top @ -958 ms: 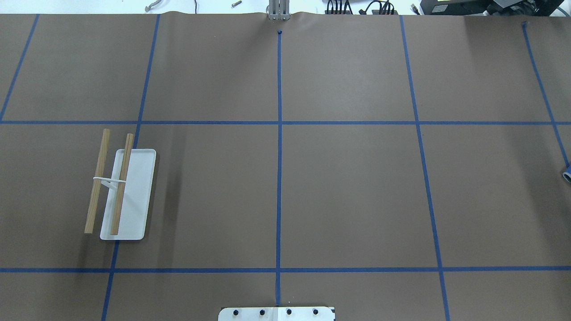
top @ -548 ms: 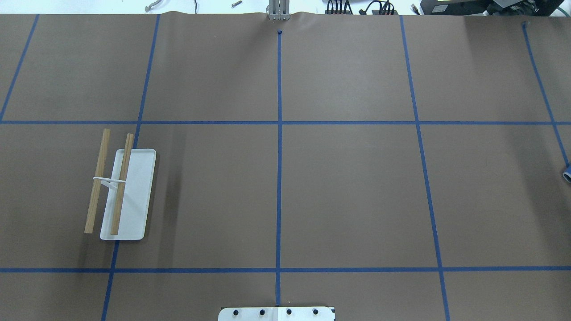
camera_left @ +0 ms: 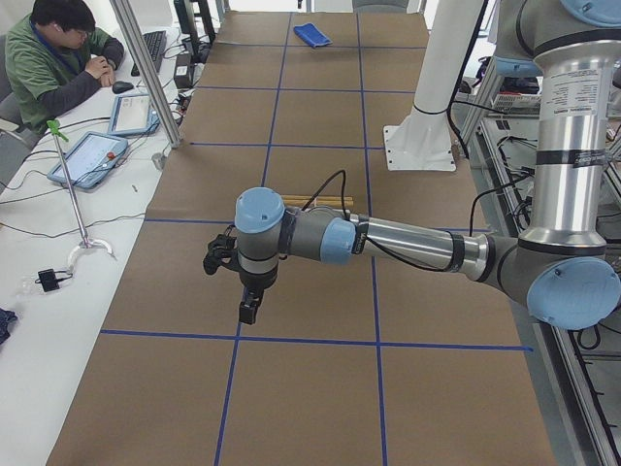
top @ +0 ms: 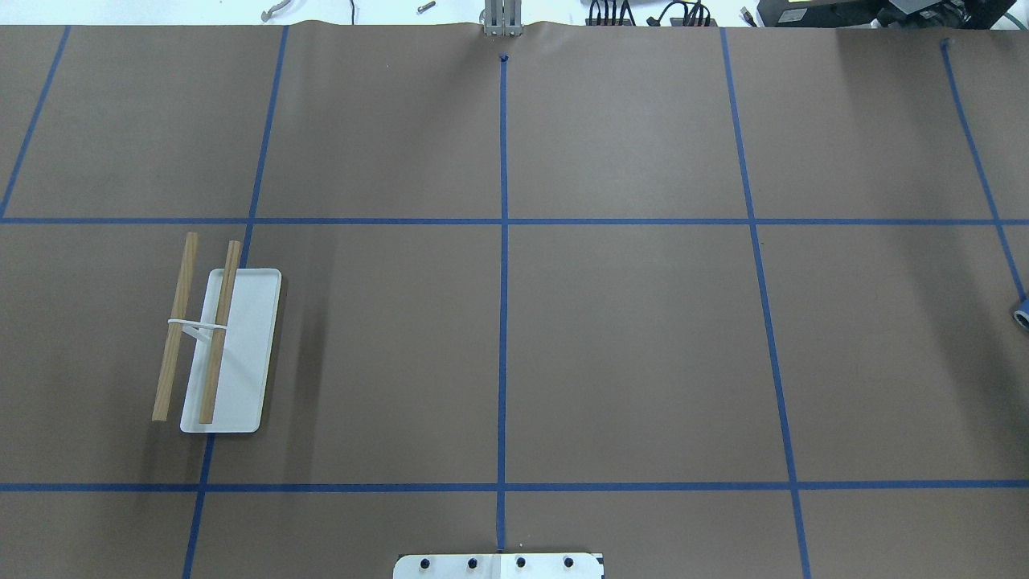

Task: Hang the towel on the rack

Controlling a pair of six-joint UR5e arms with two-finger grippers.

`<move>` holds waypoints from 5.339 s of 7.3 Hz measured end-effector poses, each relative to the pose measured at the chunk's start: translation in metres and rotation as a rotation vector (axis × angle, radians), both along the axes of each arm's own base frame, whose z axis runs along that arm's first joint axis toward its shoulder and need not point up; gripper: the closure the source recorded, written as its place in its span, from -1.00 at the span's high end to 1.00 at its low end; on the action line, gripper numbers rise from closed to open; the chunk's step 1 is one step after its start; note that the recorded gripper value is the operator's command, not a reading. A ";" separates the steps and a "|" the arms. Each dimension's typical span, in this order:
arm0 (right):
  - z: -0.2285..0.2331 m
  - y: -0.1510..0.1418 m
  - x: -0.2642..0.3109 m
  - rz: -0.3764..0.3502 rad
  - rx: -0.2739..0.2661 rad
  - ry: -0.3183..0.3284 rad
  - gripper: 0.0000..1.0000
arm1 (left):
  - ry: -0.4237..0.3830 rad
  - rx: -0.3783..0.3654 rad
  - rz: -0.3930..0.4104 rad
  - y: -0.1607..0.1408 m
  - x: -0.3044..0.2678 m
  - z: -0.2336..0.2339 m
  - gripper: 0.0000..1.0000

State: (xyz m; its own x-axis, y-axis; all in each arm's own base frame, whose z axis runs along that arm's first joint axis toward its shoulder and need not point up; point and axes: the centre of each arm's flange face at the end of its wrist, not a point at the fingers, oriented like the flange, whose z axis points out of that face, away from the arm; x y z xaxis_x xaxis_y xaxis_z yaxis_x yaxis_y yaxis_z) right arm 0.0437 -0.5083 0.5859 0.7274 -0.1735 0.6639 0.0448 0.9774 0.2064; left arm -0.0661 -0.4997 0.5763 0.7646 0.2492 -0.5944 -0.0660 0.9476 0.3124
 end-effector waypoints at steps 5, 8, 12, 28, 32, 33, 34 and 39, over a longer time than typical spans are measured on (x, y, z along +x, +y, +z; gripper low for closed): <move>0.011 0.001 -0.007 -0.019 0.102 0.039 1.00 | -0.003 0.232 -0.016 -0.020 -0.001 0.004 0.97; 0.108 0.002 -0.024 -0.047 0.104 0.074 1.00 | -0.003 0.270 -0.017 -0.015 0.000 0.006 0.97; 0.192 0.027 -0.034 -0.075 0.132 0.071 0.91 | -0.002 0.276 -0.017 -0.013 -0.001 0.006 0.97; 0.214 0.034 -0.076 -0.124 0.090 0.081 -1.00 | -0.003 0.263 -0.010 -0.007 -0.001 0.016 0.97; 0.204 0.029 -0.072 -0.118 0.104 0.058 -0.06 | -0.003 0.261 -0.010 -0.007 -0.001 0.016 0.97; 0.199 0.023 -0.071 -0.098 0.095 0.044 0.33 | -0.003 0.261 -0.011 -0.007 -0.001 0.016 0.97; 0.193 0.016 -0.070 -0.058 0.070 0.031 0.36 | -0.003 0.261 -0.011 -0.007 -0.001 0.017 0.97; 0.191 0.016 -0.068 0.110 -0.051 0.005 0.47 | -0.003 0.263 -0.010 -0.007 -0.001 0.016 0.97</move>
State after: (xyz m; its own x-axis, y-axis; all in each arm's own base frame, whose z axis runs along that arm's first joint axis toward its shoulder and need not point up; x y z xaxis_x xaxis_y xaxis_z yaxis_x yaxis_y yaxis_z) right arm -0.0248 -0.4922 0.7770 0.7438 -0.0584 0.6659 -0.0624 0.9857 0.1562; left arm -0.0669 -0.5064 0.5920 0.7697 0.3867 -0.5080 -0.0581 0.8348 0.5475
